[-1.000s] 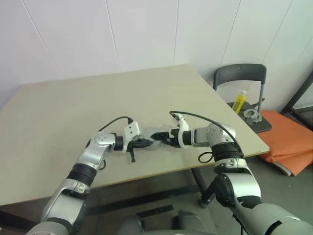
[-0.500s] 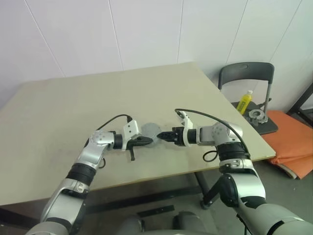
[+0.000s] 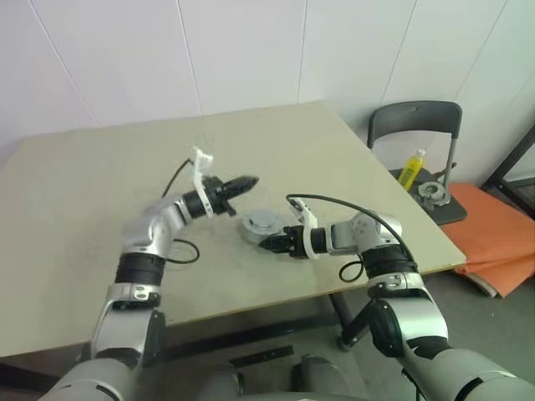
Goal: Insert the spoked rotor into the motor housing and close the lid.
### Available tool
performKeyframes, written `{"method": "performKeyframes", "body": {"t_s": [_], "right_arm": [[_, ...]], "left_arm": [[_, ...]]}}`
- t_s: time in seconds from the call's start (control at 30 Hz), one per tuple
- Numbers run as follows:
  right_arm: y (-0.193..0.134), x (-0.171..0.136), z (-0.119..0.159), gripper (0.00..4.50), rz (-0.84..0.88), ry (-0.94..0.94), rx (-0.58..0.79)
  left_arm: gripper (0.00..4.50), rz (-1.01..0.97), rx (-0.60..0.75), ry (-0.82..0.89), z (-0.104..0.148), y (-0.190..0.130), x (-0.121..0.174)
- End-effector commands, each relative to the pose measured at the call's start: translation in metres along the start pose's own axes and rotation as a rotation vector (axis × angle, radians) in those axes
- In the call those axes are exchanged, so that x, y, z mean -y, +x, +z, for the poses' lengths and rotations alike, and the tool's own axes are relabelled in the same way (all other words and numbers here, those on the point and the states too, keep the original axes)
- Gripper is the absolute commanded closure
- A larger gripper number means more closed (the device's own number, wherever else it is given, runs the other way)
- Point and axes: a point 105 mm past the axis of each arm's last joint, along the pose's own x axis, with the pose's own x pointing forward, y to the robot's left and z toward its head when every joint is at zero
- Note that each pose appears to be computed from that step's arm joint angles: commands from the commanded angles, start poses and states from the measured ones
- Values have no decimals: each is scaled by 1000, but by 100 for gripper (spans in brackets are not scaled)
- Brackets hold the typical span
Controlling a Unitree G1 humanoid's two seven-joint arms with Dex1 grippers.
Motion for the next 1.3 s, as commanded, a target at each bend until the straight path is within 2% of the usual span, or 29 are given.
{"method": "performKeyframes", "body": {"t_s": [0.03,0.13,0.43,0.73,0.83,0.97,1.1,1.3], "right_arm": [[2,-12,7,317,37,-43,23],[2,-12,8,317,39,-46,22],[1,-11,10,317,33,-59,22],[1,-15,14,317,47,-111,55],[0,-17,15,260,61,-116,61],[-2,-19,17,128,70,-119,67],[-2,-17,16,2,60,-118,65],[-3,-20,17,2,82,-83,65]], "left_arm": [[450,13,-5,-14,0,-5,1],[450,20,-32,3,-8,-7,1],[450,21,-34,26,-9,-6,3],[450,71,-149,224,-41,-4,-6],[450,66,-205,307,-54,-5,-8],[450,72,-248,402,-65,-7,-13],[450,69,-241,424,-65,-6,-14],[450,98,-238,477,-64,-6,-18]]}}
